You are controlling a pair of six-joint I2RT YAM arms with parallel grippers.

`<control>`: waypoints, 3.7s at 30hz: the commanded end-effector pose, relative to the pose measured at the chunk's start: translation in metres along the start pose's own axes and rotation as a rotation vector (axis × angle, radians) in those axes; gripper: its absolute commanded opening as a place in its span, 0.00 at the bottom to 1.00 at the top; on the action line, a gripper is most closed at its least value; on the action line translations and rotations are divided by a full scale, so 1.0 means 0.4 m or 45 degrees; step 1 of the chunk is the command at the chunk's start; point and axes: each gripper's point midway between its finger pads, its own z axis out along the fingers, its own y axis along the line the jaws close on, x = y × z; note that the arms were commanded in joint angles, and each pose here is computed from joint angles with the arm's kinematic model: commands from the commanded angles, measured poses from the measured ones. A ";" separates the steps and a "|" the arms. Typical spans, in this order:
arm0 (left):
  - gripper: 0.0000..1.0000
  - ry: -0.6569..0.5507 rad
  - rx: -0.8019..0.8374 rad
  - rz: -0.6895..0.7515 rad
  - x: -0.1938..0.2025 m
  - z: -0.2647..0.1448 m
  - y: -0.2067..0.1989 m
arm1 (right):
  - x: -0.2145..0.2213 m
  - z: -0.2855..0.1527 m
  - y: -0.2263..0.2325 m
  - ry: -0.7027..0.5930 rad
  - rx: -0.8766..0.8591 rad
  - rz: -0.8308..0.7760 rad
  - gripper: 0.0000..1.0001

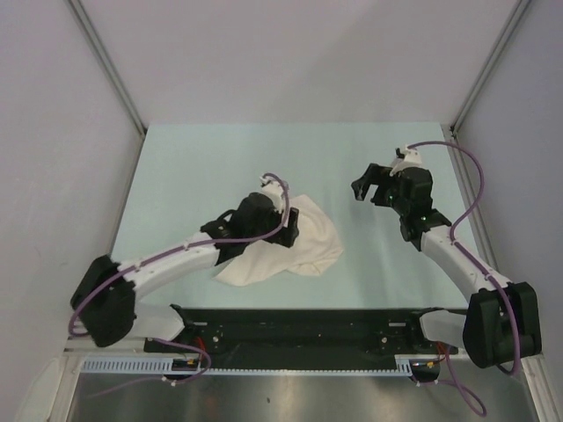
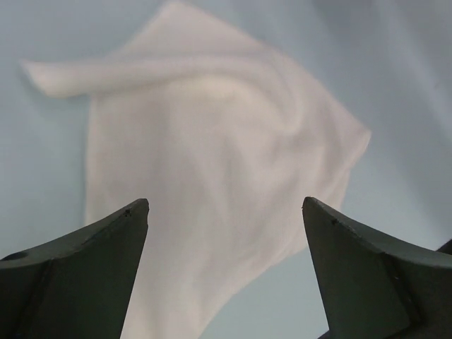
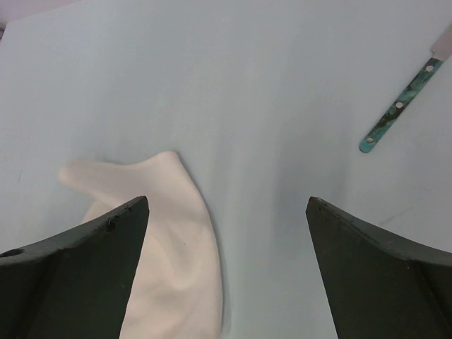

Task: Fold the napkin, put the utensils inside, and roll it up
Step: Move the napkin to the centre of the board, then flatten the napkin out

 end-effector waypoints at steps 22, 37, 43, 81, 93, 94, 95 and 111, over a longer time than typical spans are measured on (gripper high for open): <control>0.84 -0.028 -0.595 -0.827 0.296 -0.218 0.349 | 0.352 0.267 0.428 0.583 -0.391 -0.387 0.95; 0.72 0.119 -0.559 -0.870 0.373 -0.223 0.314 | 0.325 0.303 0.418 0.547 -0.349 -0.403 0.96; 0.61 0.173 -0.514 -0.891 0.398 -0.218 0.287 | 0.274 0.398 0.385 0.462 -0.237 -0.508 0.96; 0.01 -1.154 -1.067 -0.403 -0.565 -0.842 0.502 | -0.573 -0.179 0.462 -0.633 -0.062 -0.560 0.04; 0.00 -0.879 -0.948 -0.315 -0.293 -0.672 0.497 | -0.139 -0.203 0.320 -0.265 -0.059 -0.304 0.45; 0.00 -0.813 -0.915 -0.306 -0.261 -0.641 0.492 | -0.109 -0.193 0.303 -0.228 -0.040 -0.264 0.53; 0.00 -0.766 -0.903 -0.308 -0.234 -0.619 0.493 | -0.080 -0.184 0.297 -0.184 -0.046 -0.256 0.55; 0.00 -0.407 -0.851 -0.305 -0.024 -0.465 0.505 | 0.323 0.075 0.447 0.468 -0.362 -0.253 0.71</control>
